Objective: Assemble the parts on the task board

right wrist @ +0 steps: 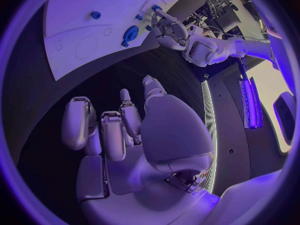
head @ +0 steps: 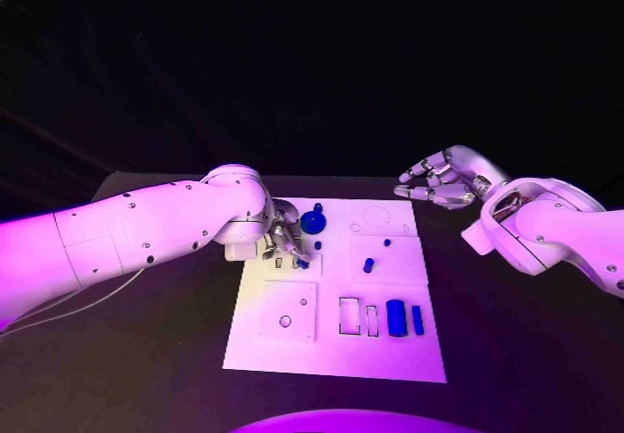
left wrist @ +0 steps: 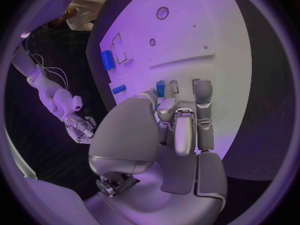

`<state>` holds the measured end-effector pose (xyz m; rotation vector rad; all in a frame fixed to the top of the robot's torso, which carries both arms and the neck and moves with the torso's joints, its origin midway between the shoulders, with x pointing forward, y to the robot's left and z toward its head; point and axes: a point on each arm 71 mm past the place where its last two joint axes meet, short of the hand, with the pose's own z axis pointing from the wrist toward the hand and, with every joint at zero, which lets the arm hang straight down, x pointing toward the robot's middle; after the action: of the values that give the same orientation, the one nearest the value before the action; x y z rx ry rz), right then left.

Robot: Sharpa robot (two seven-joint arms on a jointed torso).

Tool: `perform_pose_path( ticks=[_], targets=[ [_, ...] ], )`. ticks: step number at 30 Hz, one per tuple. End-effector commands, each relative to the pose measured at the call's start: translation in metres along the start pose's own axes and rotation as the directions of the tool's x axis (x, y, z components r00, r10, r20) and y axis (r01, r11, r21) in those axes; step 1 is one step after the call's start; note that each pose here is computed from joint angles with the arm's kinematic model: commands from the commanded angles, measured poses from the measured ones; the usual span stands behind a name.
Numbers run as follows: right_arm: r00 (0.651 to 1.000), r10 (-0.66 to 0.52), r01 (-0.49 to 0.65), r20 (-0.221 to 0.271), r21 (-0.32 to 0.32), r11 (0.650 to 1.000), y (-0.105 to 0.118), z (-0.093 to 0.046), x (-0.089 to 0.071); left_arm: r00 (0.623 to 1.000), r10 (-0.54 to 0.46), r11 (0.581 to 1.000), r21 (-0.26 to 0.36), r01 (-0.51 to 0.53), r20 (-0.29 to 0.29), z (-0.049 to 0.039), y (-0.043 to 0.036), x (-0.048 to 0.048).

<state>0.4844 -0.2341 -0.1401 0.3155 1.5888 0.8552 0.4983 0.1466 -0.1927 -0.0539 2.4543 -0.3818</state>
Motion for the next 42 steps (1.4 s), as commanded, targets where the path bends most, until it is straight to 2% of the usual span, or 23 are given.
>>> perform_pose_path(
  ticks=[1,8,13,19,24,29,34,42],
  targets=[
    [1.000,-0.009,0.009,-0.010,-0.004,1.000,0.000,0.000,0.001,1.000,-0.029,1.000,0.011,0.029,-0.012,-0.0015,0.0007,0.0013],
    [1.000,-0.010,0.010,-0.007,-0.004,1.000,-0.001,0.000,0.000,0.996,-0.086,0.996,0.020,0.086,0.034,-0.0083,0.0091,-0.0016],
    [1.000,-0.010,0.010,-0.003,-0.003,1.000,-0.001,0.000,0.000,0.987,-0.137,0.990,0.030,0.134,0.088,-0.0135,0.0159,-0.0031],
    [1.000,-0.011,0.011,-0.002,-0.003,1.000,-0.001,0.000,-0.001,0.977,-0.155,0.988,0.039,0.151,0.148,-0.0168,0.0202,0.0014],
    [1.000,-0.021,0.021,0.000,-0.008,1.000,-0.001,0.000,0.000,0.970,-0.144,0.990,0.028,0.141,0.198,-0.0146,0.0237,0.0084],
    [0.999,-0.033,0.033,0.002,-0.013,0.999,-0.001,0.000,0.000,0.965,-0.127,0.992,0.018,0.126,0.231,-0.0127,0.0256,0.0133],
    [0.999,-0.037,0.037,0.003,-0.013,0.999,-0.002,0.000,0.000,0.960,-0.105,0.994,0.009,0.106,0.259,-0.0123,0.0259,0.0140],
    [0.999,-0.037,0.037,0.004,-0.014,0.999,-0.001,0.000,0.000,0.967,-0.072,0.997,0.001,0.074,0.246,-0.0117,0.0235,0.0168]
  ],
)
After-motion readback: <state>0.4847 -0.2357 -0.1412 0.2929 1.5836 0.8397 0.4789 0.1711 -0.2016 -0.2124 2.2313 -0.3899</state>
